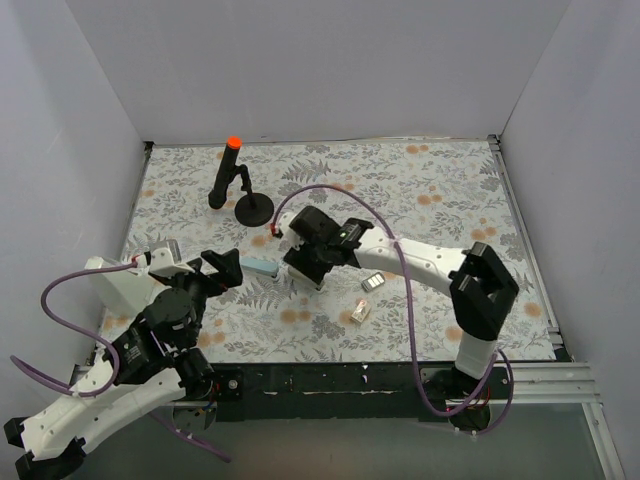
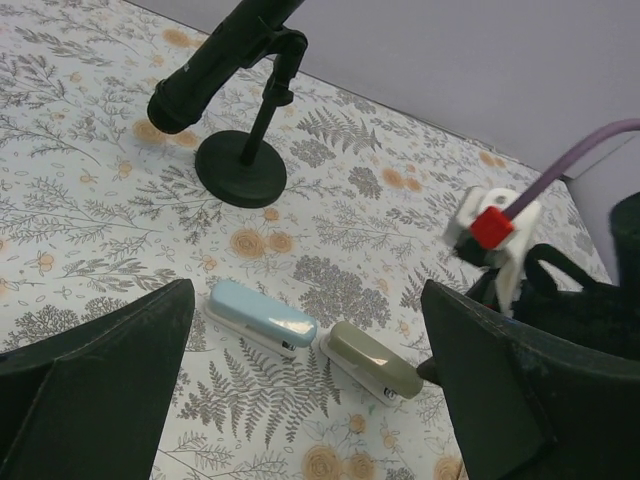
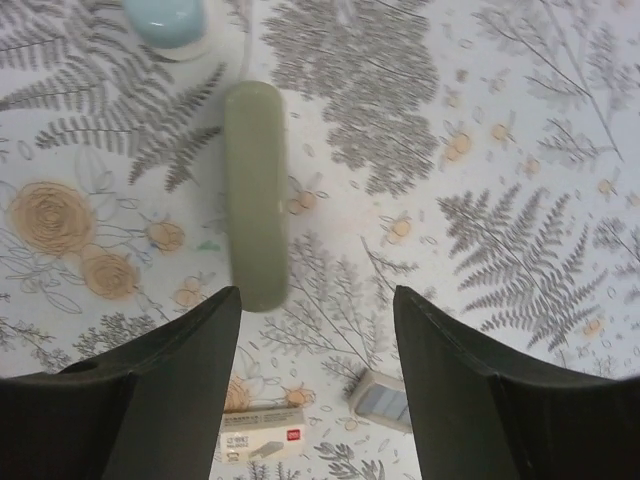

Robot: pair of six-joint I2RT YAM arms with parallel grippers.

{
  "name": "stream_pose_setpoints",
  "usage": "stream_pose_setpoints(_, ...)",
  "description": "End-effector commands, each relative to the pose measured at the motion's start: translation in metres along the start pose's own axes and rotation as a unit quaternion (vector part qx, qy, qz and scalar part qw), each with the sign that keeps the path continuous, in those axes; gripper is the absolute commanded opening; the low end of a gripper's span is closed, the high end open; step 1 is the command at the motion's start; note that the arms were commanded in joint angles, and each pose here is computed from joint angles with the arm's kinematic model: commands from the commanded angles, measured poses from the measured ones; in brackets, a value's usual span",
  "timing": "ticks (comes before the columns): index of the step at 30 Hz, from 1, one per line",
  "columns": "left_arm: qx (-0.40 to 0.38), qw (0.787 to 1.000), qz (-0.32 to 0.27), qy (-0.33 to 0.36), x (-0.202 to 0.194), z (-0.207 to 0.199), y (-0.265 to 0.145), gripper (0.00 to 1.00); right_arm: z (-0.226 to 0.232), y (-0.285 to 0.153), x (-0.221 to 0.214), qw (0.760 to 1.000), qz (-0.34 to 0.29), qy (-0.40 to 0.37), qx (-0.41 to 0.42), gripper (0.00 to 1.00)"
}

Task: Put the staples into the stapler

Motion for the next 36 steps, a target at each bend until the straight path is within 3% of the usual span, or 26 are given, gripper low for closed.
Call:
stream_pose_setpoints(1, 0.032, 0.999, -0.026, -0.024, 0.007, 0.007, -0.001, 0.98, -0.058, -0.052, -0.015, 0.986, -0.083, 0.120, -0.078, 0.72)
stream_pose_setpoints(3, 0.052, 0.997, -0.040, -0.034, 0.011, 0.012, -0.002, 0.98, -0.080, -0.056, -0.051, 0.975, -0.077, 0.183, -0.100, 0.74)
stream_pose_setpoints(8, 0.067, 0.994, -0.062, -0.065, 0.018, 0.016, -0.005, 0.98, -0.115, -0.111, -0.112, 0.916, -0.158, 0.305, -0.207, 0.80)
stream_pose_setpoints(13, 0.075, 0.986, -0.096, -0.115, 0.032, 0.021, -0.012, 0.98, -0.119, -0.166, -0.181, 0.823, -0.205, 0.386, -0.362, 0.95)
stream_pose_setpoints(15, 0.072, 0.985, -0.101, -0.124, 0.036, 0.022, -0.014, 0.98, -0.112, -0.192, -0.192, 0.778, -0.240, 0.399, -0.422, 0.95)
stream_pose_setpoints(17, 0.065, 0.983, -0.103, -0.134, 0.039, 0.024, -0.018, 0.98, -0.103, -0.196, -0.202, 0.756, -0.256, 0.410, -0.440, 0.95)
stream_pose_setpoints(18, 0.063, 0.983, -0.105, -0.134, 0.039, 0.026, -0.019, 0.98, -0.098, -0.210, -0.206, 0.734, -0.284, 0.411, -0.460, 0.95)
stream_pose_setpoints(22, 0.036, 0.980, -0.109, -0.160, 0.045, 0.029, -0.027, 0.98, -0.082, -0.224, -0.218, 0.702, -0.340, 0.394, -0.485, 0.95)
stream_pose_setpoints(29, 0.022, 0.976, -0.126, -0.175, 0.048, 0.033, -0.030, 0.98, -0.067, -0.231, -0.229, 0.677, -0.388, 0.372, -0.503, 0.94)
stream_pose_setpoints(36, 0.029, 0.980, -0.121, -0.157, 0.045, 0.029, -0.026, 0.98, -0.068, -0.228, -0.227, 0.686, -0.384, 0.370, -0.495, 0.94)
Point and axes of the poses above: each gripper's point midway between its finger pads, its own y axis out along the fingers, its own z axis along the line the jaws close on, x = y × z, the point moved 8 cm from there along -y, back along the fingers, and after that the axes turned 9 degrees about -y, right-handed, at the moved point
